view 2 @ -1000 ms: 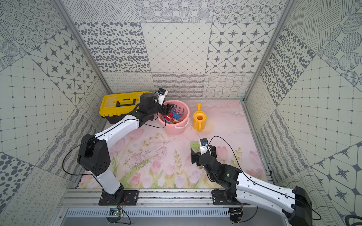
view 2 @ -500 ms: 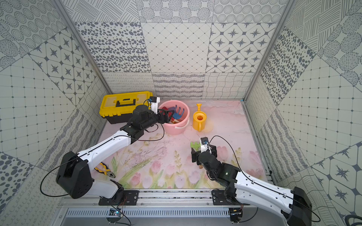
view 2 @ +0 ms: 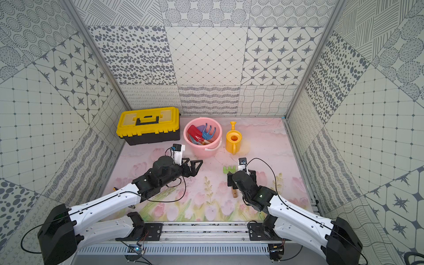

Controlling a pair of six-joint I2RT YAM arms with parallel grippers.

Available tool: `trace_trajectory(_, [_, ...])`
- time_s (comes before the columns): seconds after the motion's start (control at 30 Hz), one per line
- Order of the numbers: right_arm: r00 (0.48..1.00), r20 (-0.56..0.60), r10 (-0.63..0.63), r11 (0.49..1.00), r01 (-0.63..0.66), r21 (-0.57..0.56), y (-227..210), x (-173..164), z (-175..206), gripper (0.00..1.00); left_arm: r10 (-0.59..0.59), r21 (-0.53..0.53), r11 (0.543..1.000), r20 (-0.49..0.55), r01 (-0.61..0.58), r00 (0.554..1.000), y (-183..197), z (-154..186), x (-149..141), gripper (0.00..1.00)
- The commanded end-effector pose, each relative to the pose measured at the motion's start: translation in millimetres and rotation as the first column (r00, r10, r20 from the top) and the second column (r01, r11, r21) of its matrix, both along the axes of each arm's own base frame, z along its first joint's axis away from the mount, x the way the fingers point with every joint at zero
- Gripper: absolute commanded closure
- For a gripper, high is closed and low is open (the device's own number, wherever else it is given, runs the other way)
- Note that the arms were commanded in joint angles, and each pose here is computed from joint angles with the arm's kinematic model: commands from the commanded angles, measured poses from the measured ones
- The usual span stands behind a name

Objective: Organize the gardening tools
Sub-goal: Pick up the gardening tool from the center of the board.

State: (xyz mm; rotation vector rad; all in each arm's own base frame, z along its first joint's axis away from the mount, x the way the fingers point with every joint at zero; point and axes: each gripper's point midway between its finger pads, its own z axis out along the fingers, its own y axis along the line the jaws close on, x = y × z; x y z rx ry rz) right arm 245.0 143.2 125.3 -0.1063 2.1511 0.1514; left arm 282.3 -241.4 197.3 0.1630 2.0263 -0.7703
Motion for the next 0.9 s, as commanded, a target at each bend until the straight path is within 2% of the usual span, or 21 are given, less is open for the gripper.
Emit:
trace_trajectory(0.0, [0.998,-0.061,-0.006,0.998,0.01,0.069,4.0,-4.7,-12.9,0.03,0.069,0.054,0.996,0.003,-0.069,0.998,11.7,-19.6,-1.3,0.01])
trace_trajectory(0.23, [0.98,-0.187,-0.065,0.994,0.081,0.079,-5.3,-18.9,-45.7,0.03,0.047,-0.026,0.998,-0.118,-0.05,0.992,0.9,-27.1,-9.7,0.01])
trace_trajectory(0.33, [0.969,-0.23,-0.096,0.989,0.118,0.084,-9.6,-23.4,-56.1,0.03,0.037,0.002,0.999,-0.152,-0.037,0.988,-0.4,-29.1,-11.8,0.01])
trace_trajectory(0.53, [0.944,-0.31,-0.114,0.989,0.136,0.052,-8.9,-29.6,-77.0,0.07,0.035,-0.02,0.999,-0.158,-0.039,0.987,0.4,-27.1,-15.1,0.01])
trace_trajectory(0.87, [0.916,-0.397,-0.06,0.998,0.044,-0.05,20.2,-39.7,-104.8,0.27,0.064,-0.017,0.998,-0.139,-0.067,0.988,7.9,-22.8,-14.4,0.0])
